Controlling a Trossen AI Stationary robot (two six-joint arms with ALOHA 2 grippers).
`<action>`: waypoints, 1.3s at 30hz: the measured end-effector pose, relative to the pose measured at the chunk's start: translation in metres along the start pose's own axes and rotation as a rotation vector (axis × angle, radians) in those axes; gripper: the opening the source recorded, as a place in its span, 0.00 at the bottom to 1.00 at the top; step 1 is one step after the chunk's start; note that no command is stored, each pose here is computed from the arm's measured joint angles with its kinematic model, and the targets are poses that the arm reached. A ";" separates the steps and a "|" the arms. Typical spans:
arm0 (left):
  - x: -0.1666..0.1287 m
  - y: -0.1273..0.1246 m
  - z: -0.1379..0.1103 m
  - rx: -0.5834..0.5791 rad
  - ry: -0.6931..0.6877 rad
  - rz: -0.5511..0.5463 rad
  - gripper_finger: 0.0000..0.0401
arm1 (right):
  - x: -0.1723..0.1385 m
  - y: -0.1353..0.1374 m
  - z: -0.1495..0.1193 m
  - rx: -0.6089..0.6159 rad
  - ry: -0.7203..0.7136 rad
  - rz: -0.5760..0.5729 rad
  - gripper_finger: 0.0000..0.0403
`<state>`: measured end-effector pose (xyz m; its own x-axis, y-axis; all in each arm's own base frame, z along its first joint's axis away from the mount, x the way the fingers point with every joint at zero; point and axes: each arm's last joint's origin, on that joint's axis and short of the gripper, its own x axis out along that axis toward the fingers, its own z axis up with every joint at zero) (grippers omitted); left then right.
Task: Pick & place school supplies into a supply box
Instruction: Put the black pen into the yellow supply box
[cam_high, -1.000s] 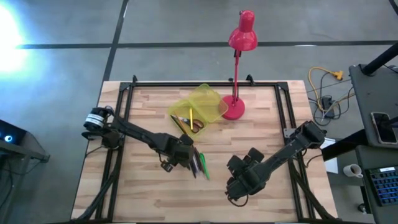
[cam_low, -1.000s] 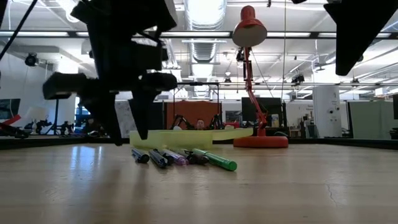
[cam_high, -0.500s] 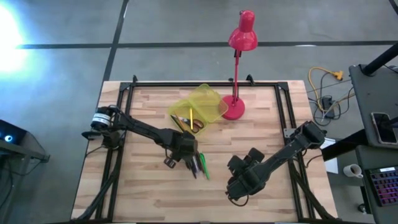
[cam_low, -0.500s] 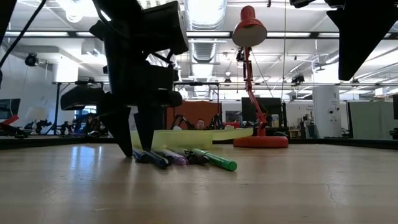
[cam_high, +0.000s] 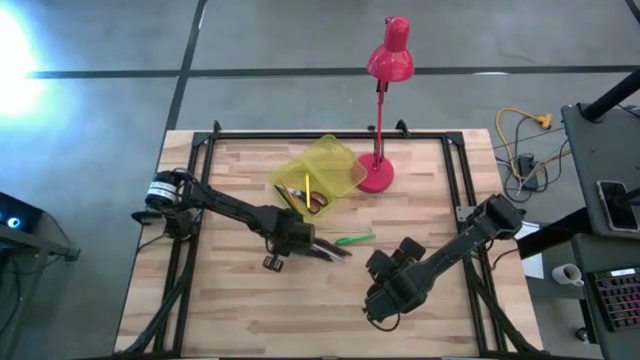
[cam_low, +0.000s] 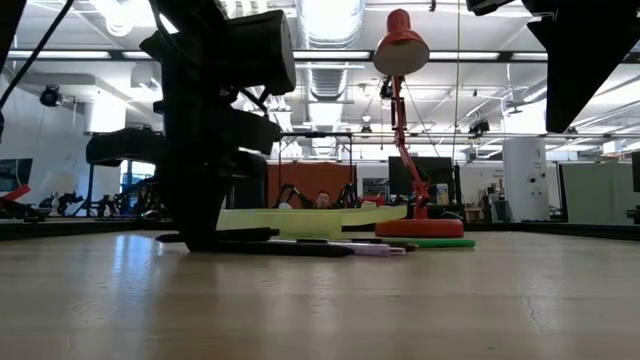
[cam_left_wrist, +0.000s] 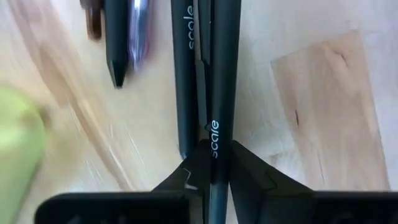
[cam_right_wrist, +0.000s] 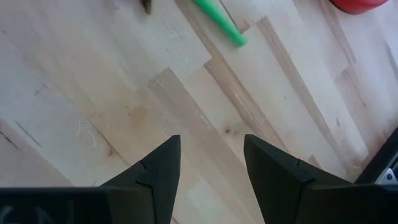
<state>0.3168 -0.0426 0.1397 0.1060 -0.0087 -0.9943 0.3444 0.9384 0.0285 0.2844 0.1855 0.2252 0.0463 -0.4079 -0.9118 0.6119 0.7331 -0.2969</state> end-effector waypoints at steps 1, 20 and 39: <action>-0.001 0.000 0.000 -0.022 -0.002 -0.004 0.05 | 0.000 0.000 0.000 0.000 0.000 0.000 0.42; -0.105 -0.013 0.018 -0.293 -0.262 0.022 0.05 | 0.001 0.000 0.000 -0.024 -0.024 -0.003 0.42; -0.101 0.124 -0.044 0.028 0.150 0.373 0.06 | -0.006 0.000 -0.002 0.168 -0.054 0.037 0.42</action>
<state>0.3078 0.0894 0.2386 0.0920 0.3834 -0.9190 0.3337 0.8577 0.3912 0.2825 0.1892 0.2300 0.1108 -0.4144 -0.9033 0.7321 0.6487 -0.2078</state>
